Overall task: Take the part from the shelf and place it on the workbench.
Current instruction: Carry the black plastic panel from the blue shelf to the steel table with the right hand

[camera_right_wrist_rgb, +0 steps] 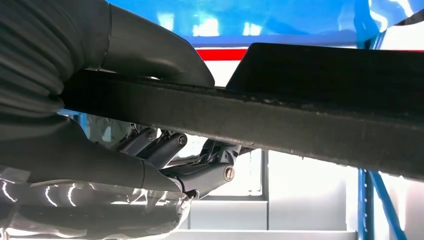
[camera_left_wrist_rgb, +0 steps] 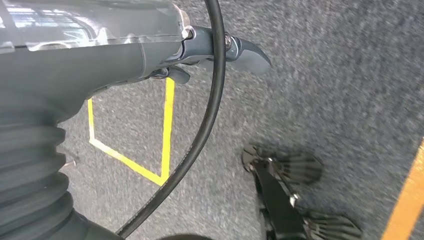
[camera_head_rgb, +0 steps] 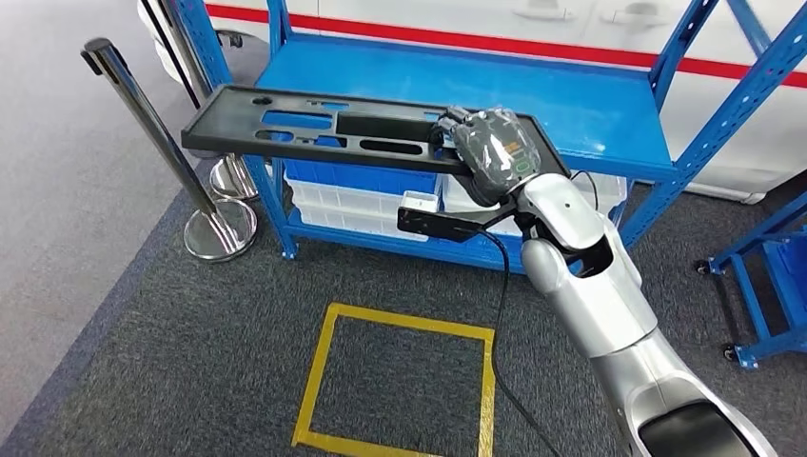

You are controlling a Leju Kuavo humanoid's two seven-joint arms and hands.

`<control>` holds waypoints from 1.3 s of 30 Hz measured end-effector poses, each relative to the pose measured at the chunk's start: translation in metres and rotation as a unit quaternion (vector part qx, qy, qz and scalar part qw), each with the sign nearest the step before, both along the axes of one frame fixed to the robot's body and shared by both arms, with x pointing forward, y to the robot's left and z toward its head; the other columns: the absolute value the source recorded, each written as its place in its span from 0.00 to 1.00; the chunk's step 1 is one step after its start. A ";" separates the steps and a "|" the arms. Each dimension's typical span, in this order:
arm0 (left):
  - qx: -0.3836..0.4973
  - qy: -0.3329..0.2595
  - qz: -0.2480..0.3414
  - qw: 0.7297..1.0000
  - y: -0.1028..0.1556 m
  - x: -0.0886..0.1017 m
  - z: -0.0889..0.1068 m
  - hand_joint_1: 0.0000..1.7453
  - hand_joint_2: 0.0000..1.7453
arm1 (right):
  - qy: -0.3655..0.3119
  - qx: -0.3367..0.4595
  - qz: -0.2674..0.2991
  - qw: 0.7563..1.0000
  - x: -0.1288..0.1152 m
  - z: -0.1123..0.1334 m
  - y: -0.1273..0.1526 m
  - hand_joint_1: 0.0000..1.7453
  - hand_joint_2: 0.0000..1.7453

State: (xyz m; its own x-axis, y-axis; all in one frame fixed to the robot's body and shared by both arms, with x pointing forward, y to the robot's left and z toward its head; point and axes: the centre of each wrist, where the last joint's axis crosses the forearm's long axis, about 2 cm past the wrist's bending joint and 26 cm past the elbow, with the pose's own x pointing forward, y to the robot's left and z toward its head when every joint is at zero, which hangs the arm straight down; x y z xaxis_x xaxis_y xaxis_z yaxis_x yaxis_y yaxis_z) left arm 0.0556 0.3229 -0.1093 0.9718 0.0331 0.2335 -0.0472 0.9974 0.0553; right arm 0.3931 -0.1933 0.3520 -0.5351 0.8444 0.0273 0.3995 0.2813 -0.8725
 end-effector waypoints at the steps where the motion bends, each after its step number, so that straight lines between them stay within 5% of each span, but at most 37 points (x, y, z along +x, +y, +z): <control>1: 0.002 -0.002 -0.004 1.000 0.000 0.000 0.000 0.00 1.00 | 0.002 0.000 -0.002 1.000 0.000 0.000 0.000 1.00 1.00; 30: -0.014 -0.022 -0.107 0.994 -0.045 -0.009 -0.002 0.00 1.00 | 0.023 0.004 -0.080 0.997 0.000 -0.022 -0.051 1.00 1.00; 39: -0.017 -0.017 -0.163 0.986 -0.068 -0.024 -0.002 0.00 1.00 | 0.045 -0.008 -0.131 0.990 -0.006 -0.046 -0.091 1.00 1.00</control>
